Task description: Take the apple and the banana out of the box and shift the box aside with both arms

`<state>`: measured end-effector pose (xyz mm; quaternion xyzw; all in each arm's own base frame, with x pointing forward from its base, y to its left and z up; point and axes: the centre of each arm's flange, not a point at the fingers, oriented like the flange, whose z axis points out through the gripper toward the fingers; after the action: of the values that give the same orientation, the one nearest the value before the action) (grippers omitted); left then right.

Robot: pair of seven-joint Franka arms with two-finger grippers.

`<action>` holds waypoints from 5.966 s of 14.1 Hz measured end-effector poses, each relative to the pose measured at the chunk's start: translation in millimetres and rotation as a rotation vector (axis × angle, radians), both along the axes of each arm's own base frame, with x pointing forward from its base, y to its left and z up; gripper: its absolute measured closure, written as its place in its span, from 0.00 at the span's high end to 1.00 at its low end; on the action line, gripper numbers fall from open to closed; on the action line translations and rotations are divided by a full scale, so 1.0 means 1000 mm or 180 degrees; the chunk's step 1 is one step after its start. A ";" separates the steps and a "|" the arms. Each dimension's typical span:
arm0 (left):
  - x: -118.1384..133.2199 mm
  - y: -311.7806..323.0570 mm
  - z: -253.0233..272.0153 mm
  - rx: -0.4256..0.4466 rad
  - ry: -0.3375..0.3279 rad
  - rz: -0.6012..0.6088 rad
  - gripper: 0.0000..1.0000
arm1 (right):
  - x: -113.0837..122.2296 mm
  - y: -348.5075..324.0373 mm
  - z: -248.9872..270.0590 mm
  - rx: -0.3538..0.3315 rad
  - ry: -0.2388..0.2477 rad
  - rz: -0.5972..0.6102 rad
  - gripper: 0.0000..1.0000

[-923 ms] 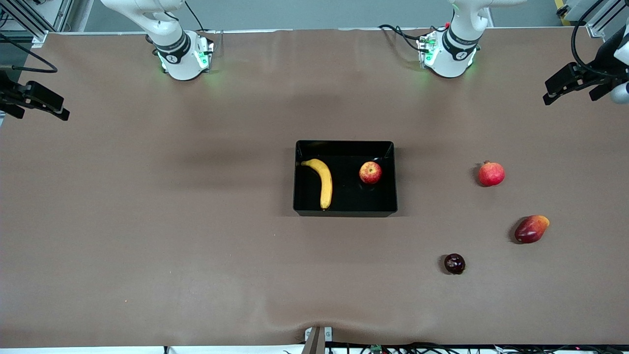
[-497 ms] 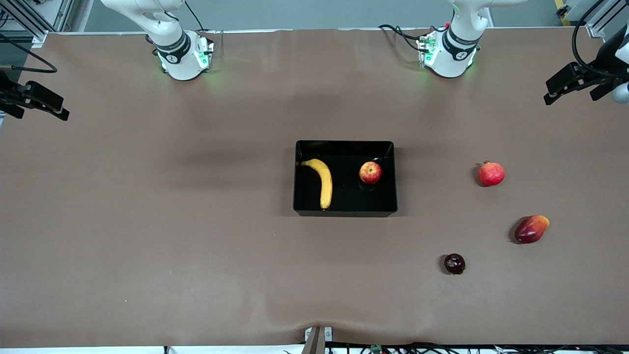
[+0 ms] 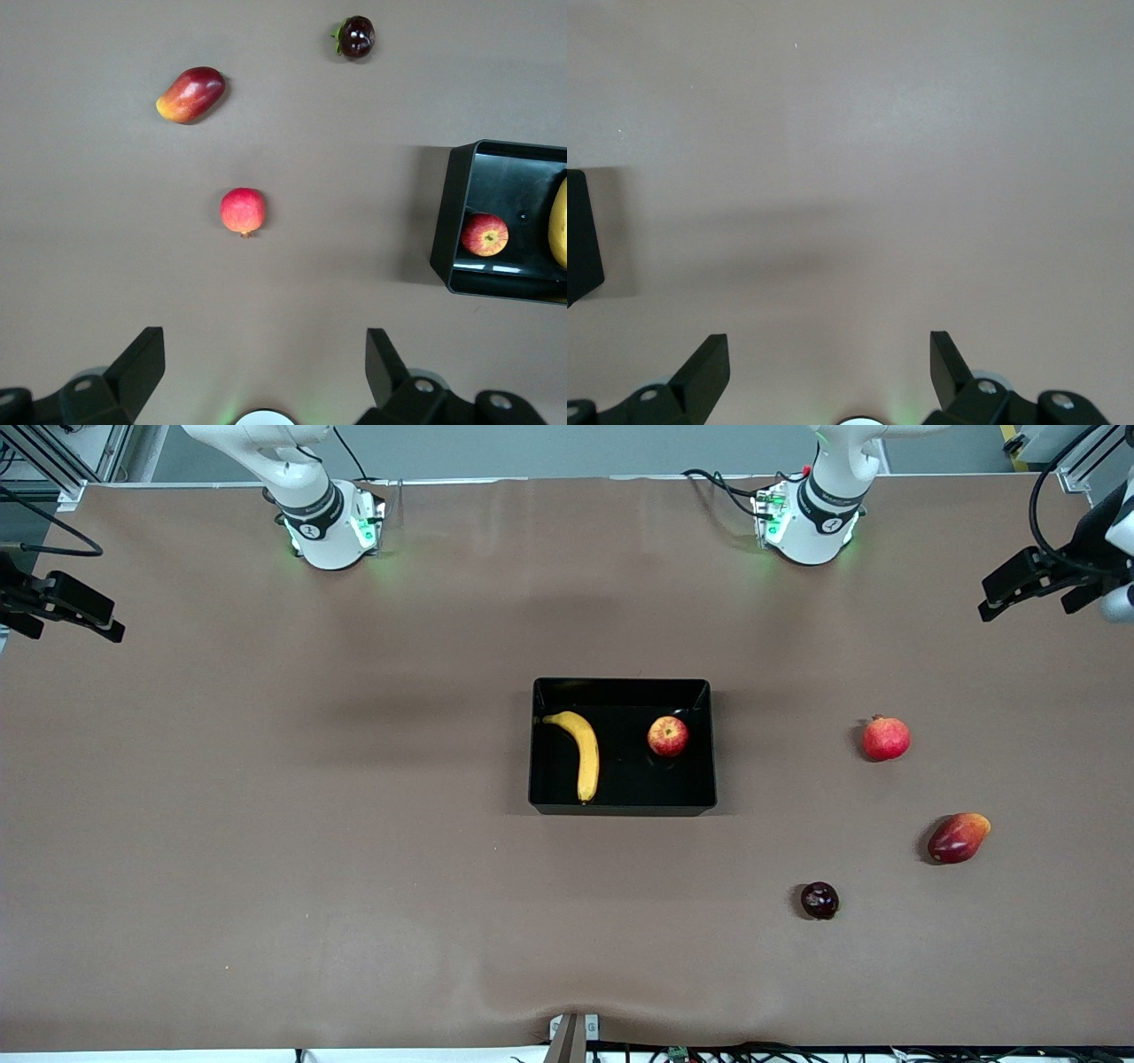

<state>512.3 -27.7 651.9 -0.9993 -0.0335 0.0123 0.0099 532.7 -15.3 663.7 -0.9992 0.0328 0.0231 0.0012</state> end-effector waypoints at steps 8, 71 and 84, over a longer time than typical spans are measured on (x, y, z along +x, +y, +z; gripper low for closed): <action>0.018 -0.050 -0.033 -0.0002 0.0171 -0.0133 1.00 | 0.000 -0.001 0.000 -0.0009 0.0002 -0.0003 1.00; 0.087 -0.308 -0.261 0.0491 0.0076 0.1658 0.80 | 0.031 0.022 -0.040 -0.0005 0.0092 0.0133 1.00; 0.155 -0.025 -0.335 0.0504 0.0812 0.1444 0.80 | 0.031 0.021 -0.040 -0.0005 0.0090 0.0127 1.00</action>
<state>667.5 -52.3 316.7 -0.9527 -0.2559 0.1374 0.0890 563.5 6.2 623.5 -0.9992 0.0128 0.0373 -0.0005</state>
